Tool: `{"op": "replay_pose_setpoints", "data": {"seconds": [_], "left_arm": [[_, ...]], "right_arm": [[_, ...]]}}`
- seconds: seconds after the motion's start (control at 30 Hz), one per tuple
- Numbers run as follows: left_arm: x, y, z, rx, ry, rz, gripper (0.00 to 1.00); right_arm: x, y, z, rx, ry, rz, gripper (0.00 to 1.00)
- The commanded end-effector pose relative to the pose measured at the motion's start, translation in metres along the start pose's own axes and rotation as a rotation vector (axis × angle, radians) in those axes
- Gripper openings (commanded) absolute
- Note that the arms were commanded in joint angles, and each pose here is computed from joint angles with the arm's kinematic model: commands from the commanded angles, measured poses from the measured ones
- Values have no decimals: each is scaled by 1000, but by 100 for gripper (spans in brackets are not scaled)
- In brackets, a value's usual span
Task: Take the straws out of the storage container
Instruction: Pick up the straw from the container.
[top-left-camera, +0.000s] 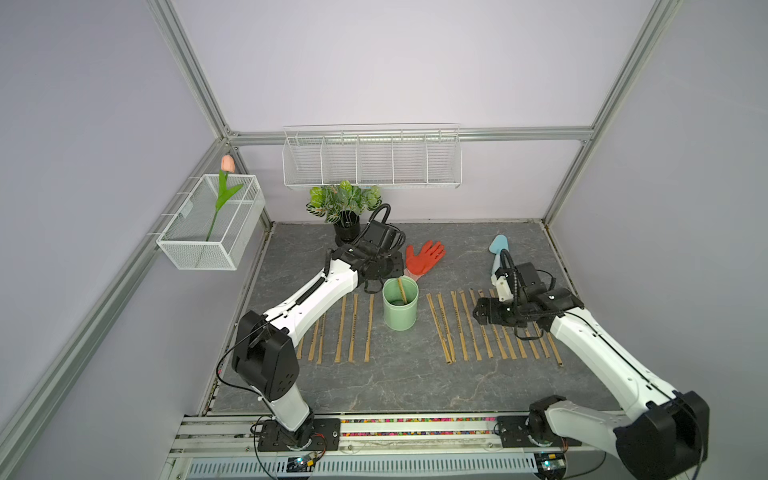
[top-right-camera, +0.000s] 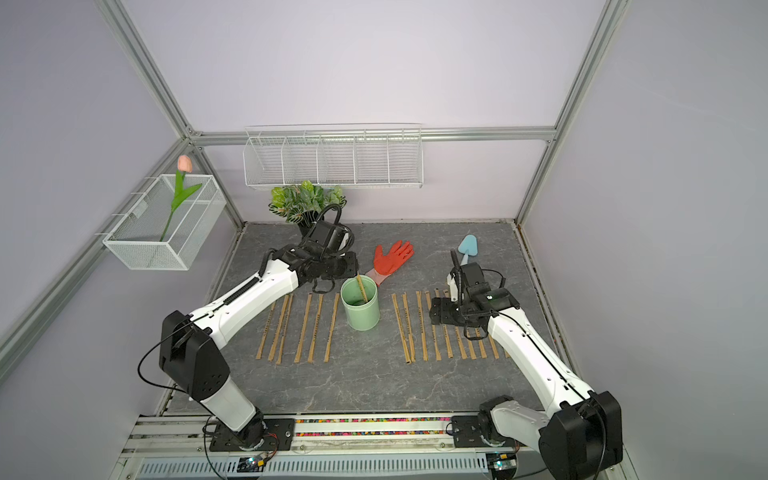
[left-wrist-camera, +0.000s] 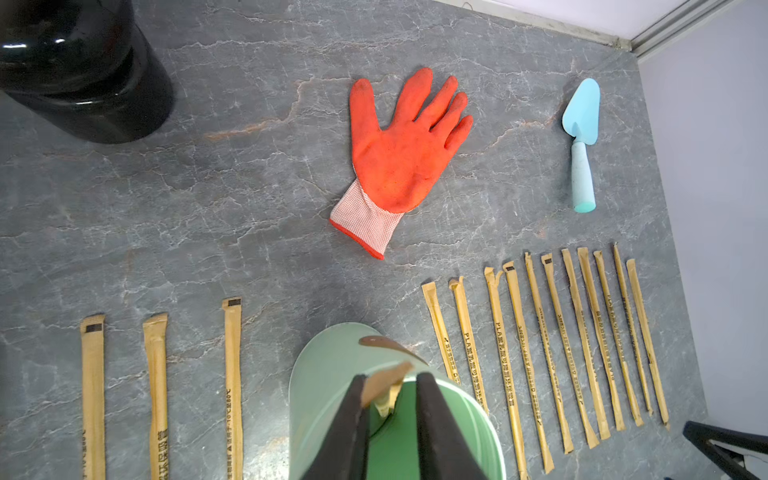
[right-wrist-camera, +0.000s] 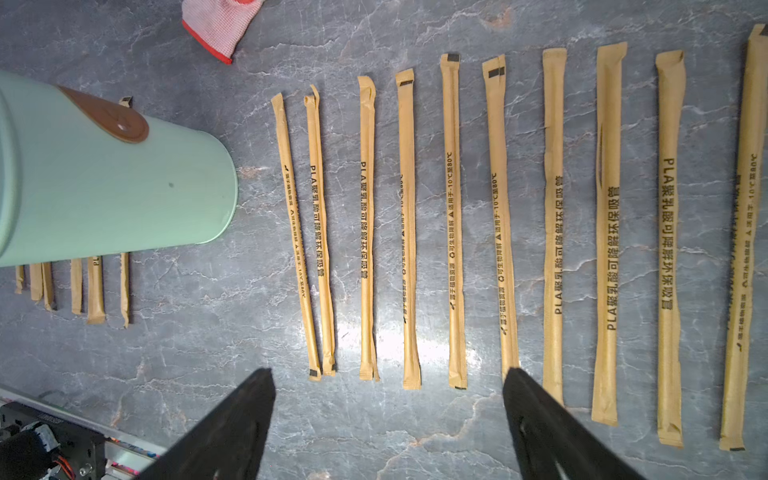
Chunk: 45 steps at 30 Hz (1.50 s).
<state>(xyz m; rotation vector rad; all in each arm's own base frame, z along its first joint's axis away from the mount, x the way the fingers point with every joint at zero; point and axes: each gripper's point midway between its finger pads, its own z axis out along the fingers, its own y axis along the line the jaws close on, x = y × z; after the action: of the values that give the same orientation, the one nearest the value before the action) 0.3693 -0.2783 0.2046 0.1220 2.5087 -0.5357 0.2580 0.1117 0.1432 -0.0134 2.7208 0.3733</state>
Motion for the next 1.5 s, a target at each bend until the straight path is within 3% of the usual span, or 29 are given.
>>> {"op": "replay_pose_setpoints", "data": {"seconds": [0.0, 0.2, 0.47, 0.7, 1.0, 1.47], "left_arm": [[-6, 0, -1, -17, -2, 5, 22], [-4, 0, 3, -24, 14, 13, 21], [-8, -6, 1, -4, 17, 21, 8], [-12, -10, -13, 1, 29, 44, 6], [-22, -14, -56, -15, 20, 99, 6], [-49, -17, -138, -15, -134, 144, 6]], "right_arm": [[7, -4, 0, 1, 15, -2, 89], [7, -4, 0, -4, 15, -1, 89], [8, -6, 0, -5, 14, 4, 89], [5, -4, -3, -15, 3, 10, 89], [0, -1, -6, -30, -12, 17, 89], [-4, 1, -17, -29, -27, 12, 89]]}}
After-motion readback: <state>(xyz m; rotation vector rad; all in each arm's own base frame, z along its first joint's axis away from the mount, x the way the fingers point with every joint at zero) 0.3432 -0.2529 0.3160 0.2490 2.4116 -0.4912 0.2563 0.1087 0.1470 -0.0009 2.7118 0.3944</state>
